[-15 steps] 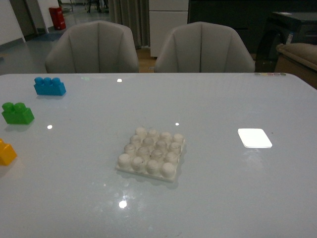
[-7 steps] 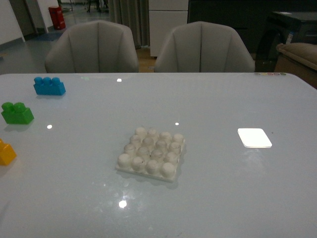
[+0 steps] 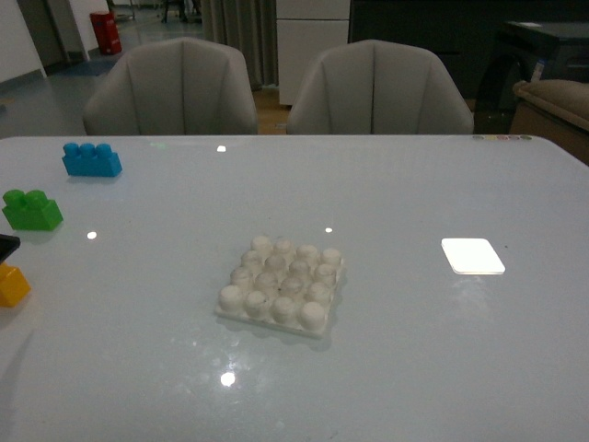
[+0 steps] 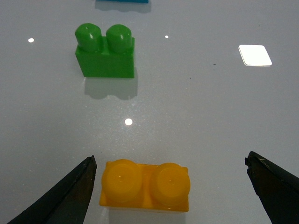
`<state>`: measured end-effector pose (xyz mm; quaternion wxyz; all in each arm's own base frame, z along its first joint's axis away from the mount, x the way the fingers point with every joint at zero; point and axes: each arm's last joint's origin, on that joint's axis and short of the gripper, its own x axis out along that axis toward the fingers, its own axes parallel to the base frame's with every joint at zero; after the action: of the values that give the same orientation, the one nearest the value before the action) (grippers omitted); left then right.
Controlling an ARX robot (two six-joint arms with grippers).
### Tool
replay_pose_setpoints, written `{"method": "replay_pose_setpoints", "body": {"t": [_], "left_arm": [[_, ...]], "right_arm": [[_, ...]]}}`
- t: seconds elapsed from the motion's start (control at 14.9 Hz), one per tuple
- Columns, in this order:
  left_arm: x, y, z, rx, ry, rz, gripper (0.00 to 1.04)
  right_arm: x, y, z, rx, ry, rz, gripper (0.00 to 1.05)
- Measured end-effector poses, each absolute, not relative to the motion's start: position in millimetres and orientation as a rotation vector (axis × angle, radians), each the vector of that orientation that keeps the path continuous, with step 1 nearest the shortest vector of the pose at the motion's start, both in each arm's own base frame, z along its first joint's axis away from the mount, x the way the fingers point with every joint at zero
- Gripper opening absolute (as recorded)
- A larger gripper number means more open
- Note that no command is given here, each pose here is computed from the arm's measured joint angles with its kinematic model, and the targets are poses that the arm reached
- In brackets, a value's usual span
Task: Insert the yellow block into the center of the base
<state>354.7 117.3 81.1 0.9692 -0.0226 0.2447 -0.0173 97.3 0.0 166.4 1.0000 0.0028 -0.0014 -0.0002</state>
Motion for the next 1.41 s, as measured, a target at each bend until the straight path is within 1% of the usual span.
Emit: {"method": "replay_pose_setpoints", "body": {"t": [0.47,0.74,1.07,1.14,1.28,1.34,1.41], "left_arm": [[356.6,123.5,67.9,-0.075,0.477,-0.014,0.98],[357.1,119.9,47.2,-0.077,0.514,-0.004,0.98],[360.0,118.4,43.8,-0.081,0.477,0.000,0.98],[360.0,118.6,42.9,-0.084,0.475,0.005,0.89],[360.8,118.9,44.6,-0.080,0.455,0.009,0.63],[359.5,117.5,44.4,-0.083,0.453,0.008,0.60],[357.9,115.1,46.4,-0.088,0.452,0.005,0.59]], "right_arm": [[97.3,0.0,166.4,0.006,-0.003,0.000,0.98],[97.3,0.0,166.4,0.006,-0.003,0.000,0.98],[97.3,0.0,166.4,0.006,-0.003,0.000,0.98],[97.3,0.0,166.4,0.006,-0.002,0.000,0.98],[97.3,0.0,166.4,0.006,-0.003,0.000,0.98],[97.3,0.0,166.4,0.006,-0.003,0.000,0.98],[97.3,0.0,166.4,0.006,-0.002,0.000,0.98]]}}
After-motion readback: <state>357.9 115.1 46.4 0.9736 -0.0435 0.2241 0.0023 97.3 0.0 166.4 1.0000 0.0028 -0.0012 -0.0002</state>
